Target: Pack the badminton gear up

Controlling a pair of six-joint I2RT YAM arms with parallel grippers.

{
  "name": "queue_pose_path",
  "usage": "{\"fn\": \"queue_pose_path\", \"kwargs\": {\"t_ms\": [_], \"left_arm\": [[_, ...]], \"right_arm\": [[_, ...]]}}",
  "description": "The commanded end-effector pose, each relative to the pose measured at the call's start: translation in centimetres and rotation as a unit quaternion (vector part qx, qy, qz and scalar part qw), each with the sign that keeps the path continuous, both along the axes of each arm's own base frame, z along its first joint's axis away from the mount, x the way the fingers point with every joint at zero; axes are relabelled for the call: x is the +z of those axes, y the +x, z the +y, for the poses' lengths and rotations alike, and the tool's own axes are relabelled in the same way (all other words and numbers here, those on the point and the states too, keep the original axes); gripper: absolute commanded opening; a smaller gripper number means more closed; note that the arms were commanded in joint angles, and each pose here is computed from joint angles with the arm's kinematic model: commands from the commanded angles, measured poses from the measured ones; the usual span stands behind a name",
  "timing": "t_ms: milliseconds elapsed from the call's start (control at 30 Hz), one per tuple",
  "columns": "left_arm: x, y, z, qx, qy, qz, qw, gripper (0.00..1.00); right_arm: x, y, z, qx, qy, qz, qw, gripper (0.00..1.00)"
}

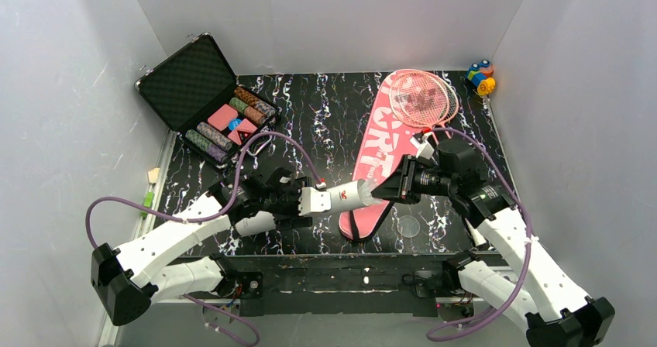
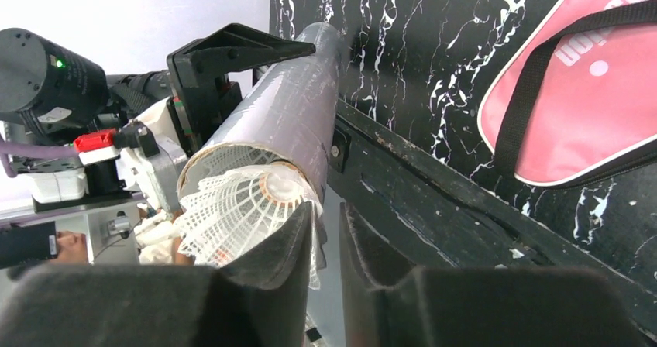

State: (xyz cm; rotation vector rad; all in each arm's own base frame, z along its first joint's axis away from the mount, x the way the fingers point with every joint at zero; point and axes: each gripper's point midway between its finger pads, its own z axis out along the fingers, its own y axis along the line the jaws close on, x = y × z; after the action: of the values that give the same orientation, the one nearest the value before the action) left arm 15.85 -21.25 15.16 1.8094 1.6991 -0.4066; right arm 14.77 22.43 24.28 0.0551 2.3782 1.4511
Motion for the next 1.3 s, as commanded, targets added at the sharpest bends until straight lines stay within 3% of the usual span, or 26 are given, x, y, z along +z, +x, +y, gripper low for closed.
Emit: {"fn": "queue_pose_path", "kwargs": {"t_ms": [0, 67, 233, 500, 933, 1267], "left_arm": [[2.5, 0.3, -1.2, -0.007, -0.040, -0.021, 0.999, 0.47], [2.5, 0.3, -1.1, -0.006, -0.039, -0.021, 0.999, 0.46], [2.3, 0.2, -1.0, -0.006, -0.039, -0.021, 0.999, 0.47], [2.4, 0.3, -1.1, -0.007, -0.040, -0.021, 0.999, 0.47], [2.7, 0.4, -1.5, -0.008, -0.042, -0.017, 0.999, 0.47], [2.7, 0.3, -1.6, -0.008, -0.045, -0.015, 0.999, 0.47]], "right_arm": [[0.4, 0.9, 0.8, 0.002, -0.004, -0.029, 1.000, 0.39], [0.2, 0.7, 0.7, 0.004, -0.009, -0.031, 0.999, 0.52], [-0.2, 0.2, 0.2, 0.000, -0.016, -0.032, 0.999, 0.60], [-1.4, 0.0, 0.2, 0.004, -0.029, -0.026, 0.999, 0.60], [-3.3, -0.3, 2.0, 0.027, -0.076, -0.029, 0.996, 0.52], [-3.5, 0.3, 4.4, 0.041, -0.081, -0.037, 0.995, 0.55]]}}
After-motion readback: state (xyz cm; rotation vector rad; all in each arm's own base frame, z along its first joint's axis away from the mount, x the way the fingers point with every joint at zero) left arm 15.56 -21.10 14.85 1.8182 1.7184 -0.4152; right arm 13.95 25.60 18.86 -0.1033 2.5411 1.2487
